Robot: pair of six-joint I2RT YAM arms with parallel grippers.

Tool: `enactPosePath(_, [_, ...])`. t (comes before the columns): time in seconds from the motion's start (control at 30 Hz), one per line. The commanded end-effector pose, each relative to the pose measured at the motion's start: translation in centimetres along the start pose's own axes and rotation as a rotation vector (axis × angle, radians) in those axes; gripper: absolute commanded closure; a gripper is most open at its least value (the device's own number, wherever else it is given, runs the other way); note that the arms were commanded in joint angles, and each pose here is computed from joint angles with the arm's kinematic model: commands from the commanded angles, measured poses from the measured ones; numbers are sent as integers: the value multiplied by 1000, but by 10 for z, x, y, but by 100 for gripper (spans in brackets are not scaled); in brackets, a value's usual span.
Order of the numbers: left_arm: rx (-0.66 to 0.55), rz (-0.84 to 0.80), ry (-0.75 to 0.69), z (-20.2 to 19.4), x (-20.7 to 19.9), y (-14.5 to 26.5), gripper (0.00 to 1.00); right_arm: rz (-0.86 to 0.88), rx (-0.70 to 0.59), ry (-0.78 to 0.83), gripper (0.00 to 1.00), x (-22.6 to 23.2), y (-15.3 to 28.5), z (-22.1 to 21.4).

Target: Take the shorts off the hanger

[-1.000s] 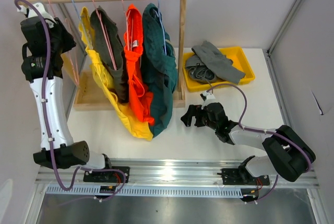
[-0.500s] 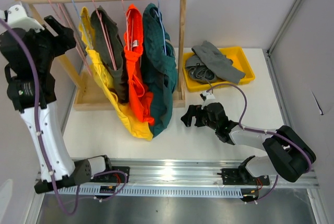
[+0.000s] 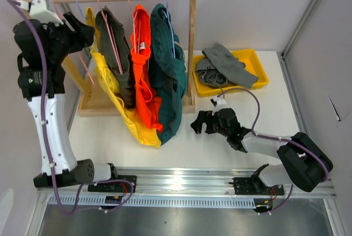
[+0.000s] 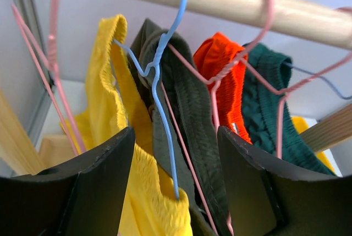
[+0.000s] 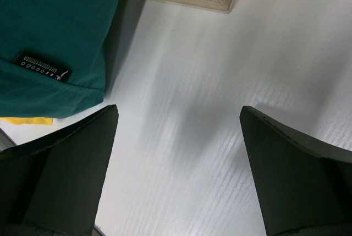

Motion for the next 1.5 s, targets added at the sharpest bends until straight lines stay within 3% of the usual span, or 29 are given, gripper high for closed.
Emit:
enactPosePath(0.0, [7, -26, 7, 1, -5, -10, 34, 11, -34, 22, 1, 4, 0, 7])
enactPosePath(0.23, [42, 26, 5, -10, 3, -33, 38, 2, -41, 27, 1, 3, 1, 8])
enactPosePath(0.47, [102, 62, 5, -34, 9, -51, 57, -6, -48, 28, 1, 2, 2, 10])
enactPosePath(0.6, [139, 72, 1, -48, 10, -62, 59, -11, -46, 29, 0, 0, 2, 10])
enactPosePath(0.7, [149, 80, -1, -54, 11, -67, 69, -12, -47, 25, 1, -1, 2, 10])
enactPosePath(0.77, [146, 88, 2, -53, 11, -68, 88, -13, -46, 25, 1, -1, 1, 9])
enactPosePath(0.83, [138, 110, 7, -51, 12, -66, 100, -10, -45, 24, 1, -1, 0, 9])
enactPosePath(1.07, [63, 150, -11, -19, 10, -42, 100, 3, -95, 84, 1, 13, 7, 18])
enactPosePath(1.27, [-96, 161, -7, 38, 2, 0, 100, 109, -222, 221, 1, 114, 51, 68])
enactPosePath(1.47, [-159, 116, 3, 55, -9, 25, 100, 324, -329, 332, 1, 254, 118, 112])
Point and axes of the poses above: each gripper's point midway between its finger pads, its own y axis back along the fingers, its own x axis along the line the jaws close on, z = x × y, the point moved 4 cm from there along y, back along the fingers, and after that the axes turned 14 degrees about -y, right-handed, at the moved point
